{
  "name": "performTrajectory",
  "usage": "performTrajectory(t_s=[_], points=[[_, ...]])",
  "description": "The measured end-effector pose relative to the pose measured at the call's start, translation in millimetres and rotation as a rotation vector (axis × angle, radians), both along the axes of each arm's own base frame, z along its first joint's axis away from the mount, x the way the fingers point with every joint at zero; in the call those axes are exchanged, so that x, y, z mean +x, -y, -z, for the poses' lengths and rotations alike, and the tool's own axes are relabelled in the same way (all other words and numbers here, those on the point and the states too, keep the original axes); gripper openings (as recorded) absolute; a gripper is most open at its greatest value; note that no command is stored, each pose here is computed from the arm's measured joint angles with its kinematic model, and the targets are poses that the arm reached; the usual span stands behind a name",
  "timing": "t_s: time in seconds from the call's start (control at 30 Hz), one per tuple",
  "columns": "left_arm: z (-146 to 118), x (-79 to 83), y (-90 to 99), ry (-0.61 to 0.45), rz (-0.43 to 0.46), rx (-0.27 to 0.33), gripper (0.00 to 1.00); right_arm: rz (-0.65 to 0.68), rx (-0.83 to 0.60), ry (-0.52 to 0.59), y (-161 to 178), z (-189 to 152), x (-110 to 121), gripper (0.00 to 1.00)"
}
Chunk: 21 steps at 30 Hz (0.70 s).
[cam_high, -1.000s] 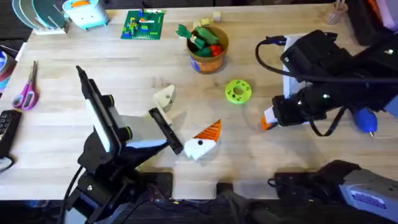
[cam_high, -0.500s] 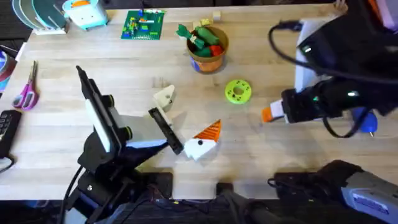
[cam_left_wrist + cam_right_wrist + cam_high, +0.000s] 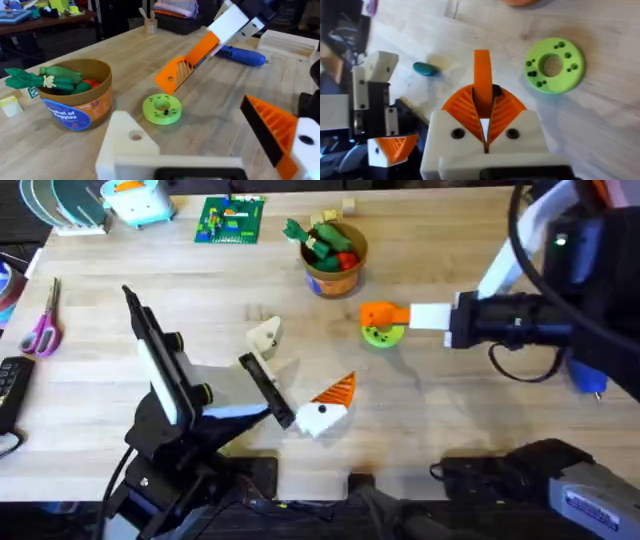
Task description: Pick up the gripper from the table and insert it into the empty holder that is missing its gripper. Then pick up a screw, insert it into the mounting hole, and use the screwdriver to tighten it. Finally, clean up the table by picking up the vegetable and placing it into the bucket.
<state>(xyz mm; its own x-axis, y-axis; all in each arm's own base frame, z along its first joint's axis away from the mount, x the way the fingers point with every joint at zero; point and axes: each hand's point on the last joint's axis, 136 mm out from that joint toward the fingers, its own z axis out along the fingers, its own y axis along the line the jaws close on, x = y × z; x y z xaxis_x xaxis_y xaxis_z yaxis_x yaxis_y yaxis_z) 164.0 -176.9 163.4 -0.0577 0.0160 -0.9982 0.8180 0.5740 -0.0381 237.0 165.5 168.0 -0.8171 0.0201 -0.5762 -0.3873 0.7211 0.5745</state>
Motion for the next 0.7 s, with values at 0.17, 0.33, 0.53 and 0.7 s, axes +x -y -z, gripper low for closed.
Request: performTrajectory(t_s=[0.17,0.33,0.53,0.7], points=[[0,0.1,-0.1,0.000,-0.001,0.000,0.993,-0.161,0.203,-0.082,-31,-6,-3,0.009],[0,-1.4,1.0,0.000,0.010,-0.001,0.993,-0.291,0.361,-0.204,-52,-5,-8,0.009],[0,-13.3,8.4,-0.002,0.092,-0.004,0.993,-0.388,0.501,-0.337,-64,-1,-11,0.009],[0,-19.8,12.0,-0.004,0.134,-0.006,0.993,-0.417,0.561,-0.449,-67,1,-17,0.009]])
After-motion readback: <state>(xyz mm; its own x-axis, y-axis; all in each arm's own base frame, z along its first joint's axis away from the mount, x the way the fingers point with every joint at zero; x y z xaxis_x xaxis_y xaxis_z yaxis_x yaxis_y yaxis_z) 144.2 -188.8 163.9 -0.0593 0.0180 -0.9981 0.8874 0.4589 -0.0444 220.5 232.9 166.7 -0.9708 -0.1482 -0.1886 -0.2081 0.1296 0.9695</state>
